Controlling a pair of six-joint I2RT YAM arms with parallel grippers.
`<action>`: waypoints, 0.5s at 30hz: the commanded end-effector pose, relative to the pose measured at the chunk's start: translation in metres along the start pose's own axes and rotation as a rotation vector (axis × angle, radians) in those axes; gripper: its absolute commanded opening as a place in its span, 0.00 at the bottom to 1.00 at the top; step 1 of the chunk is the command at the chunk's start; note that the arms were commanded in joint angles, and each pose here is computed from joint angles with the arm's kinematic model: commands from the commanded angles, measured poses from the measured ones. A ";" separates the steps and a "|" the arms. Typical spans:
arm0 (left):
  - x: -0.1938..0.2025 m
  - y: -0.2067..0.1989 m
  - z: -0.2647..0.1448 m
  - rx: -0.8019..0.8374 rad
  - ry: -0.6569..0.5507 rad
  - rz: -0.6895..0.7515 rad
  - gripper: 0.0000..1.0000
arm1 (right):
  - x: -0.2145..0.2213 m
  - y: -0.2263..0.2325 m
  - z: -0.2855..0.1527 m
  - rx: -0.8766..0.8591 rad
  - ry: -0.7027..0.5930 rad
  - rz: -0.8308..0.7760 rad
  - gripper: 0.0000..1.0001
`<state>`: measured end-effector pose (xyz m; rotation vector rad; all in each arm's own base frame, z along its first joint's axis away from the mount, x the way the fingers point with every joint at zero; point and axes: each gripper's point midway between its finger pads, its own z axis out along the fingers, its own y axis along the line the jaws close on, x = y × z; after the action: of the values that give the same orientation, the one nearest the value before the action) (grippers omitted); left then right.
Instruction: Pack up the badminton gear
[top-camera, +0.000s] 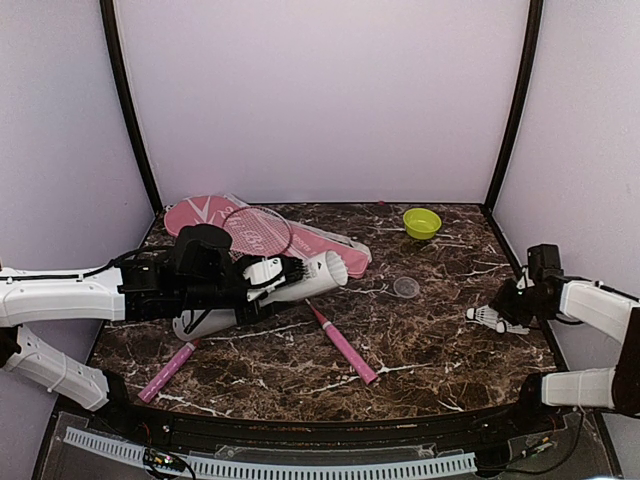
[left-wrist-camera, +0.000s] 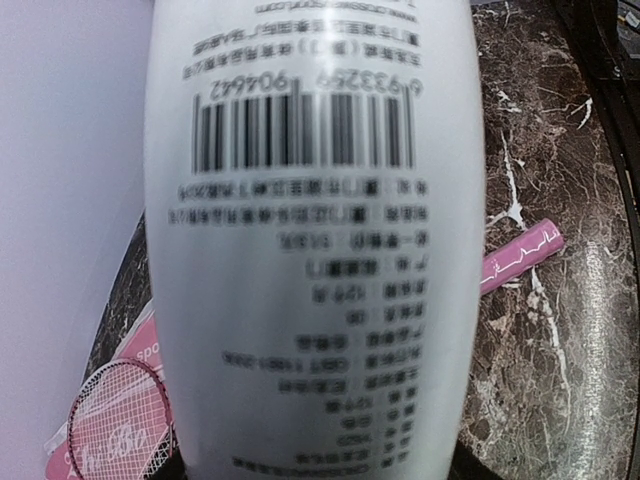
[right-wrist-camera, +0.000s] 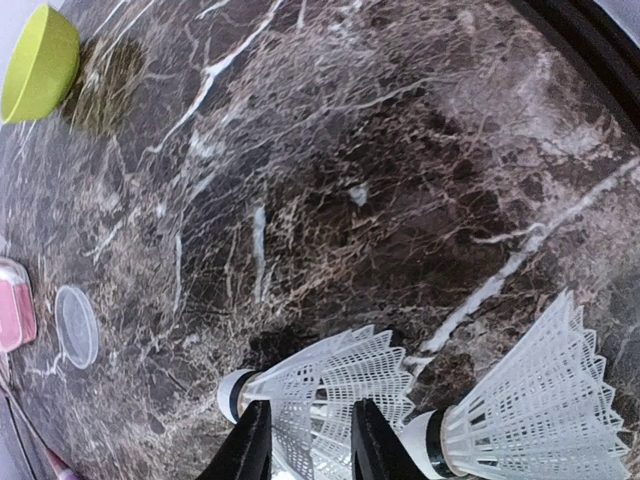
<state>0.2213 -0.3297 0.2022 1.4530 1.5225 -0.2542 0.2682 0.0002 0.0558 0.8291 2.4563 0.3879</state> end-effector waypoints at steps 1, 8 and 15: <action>-0.015 0.008 -0.008 -0.023 -0.058 0.000 0.56 | 0.001 0.009 0.003 -0.064 -0.002 0.001 0.24; -0.015 0.008 -0.008 -0.020 -0.056 -0.002 0.56 | 0.007 0.021 0.007 -0.144 0.027 0.008 0.10; -0.016 0.007 -0.007 -0.013 -0.060 -0.005 0.56 | 0.011 0.036 0.007 -0.238 0.051 0.028 0.00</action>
<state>0.2198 -0.3307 0.2022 1.4571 1.5198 -0.2651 0.2763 0.0261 0.0561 0.7842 2.4230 0.6106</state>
